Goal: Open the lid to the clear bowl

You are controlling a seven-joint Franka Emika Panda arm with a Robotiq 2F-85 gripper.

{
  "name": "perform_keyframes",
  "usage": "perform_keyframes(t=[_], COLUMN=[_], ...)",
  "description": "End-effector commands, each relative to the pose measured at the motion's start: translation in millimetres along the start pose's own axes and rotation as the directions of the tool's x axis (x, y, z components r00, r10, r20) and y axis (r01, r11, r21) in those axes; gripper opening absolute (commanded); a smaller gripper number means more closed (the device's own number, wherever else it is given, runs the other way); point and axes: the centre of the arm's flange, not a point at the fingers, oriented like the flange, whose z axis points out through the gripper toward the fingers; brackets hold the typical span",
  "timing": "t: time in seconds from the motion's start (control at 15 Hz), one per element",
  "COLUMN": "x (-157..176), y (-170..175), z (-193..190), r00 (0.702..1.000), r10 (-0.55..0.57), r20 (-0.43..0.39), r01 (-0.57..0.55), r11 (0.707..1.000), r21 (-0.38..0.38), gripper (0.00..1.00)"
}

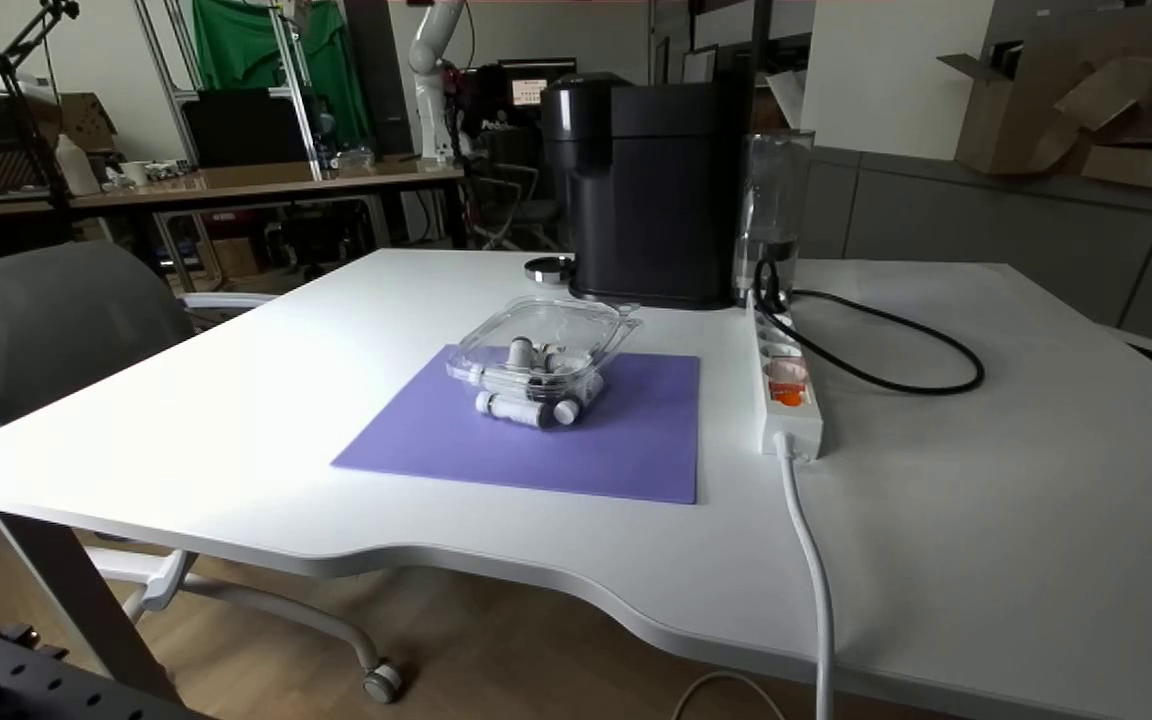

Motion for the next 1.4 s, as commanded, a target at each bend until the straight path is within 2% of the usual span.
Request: perform_keyframes(t=[0.0,0.13,0.33,0.53,0.73,1.07,1.2,1.27,1.33], x=[1.5,7.2,39.5,79.1,118.3,165.8,172.5,150.4,156.4], y=[2.6,5.5,26.2,50.5,59.4,41.9,38.8,28.6,29.2], z=[1.8,0.7,12.8,35.9,68.1,119.5,125.8,130.1,134.2], r00=[1.000,1.000,0.998,0.998,0.999,0.985,0.980,0.984,0.982], r10=[0.007,0.025,0.068,0.060,0.031,-0.086,-0.094,-0.090,-0.097], r20=[0.004,-0.003,0.020,-0.029,0.020,0.150,0.175,0.154,0.160], r01=[-0.007,-0.025,-0.067,-0.063,-0.030,0.080,0.093,0.087,0.094], r11=[1.000,1.000,0.997,0.995,0.998,0.996,0.996,0.996,0.995], r21=[0.004,-0.014,-0.048,-0.083,-0.059,0.045,0.017,0.029,0.025], gripper=[1.00,1.00,1.00,1.00,1.00,1.00,1.00,1.00,1.00])
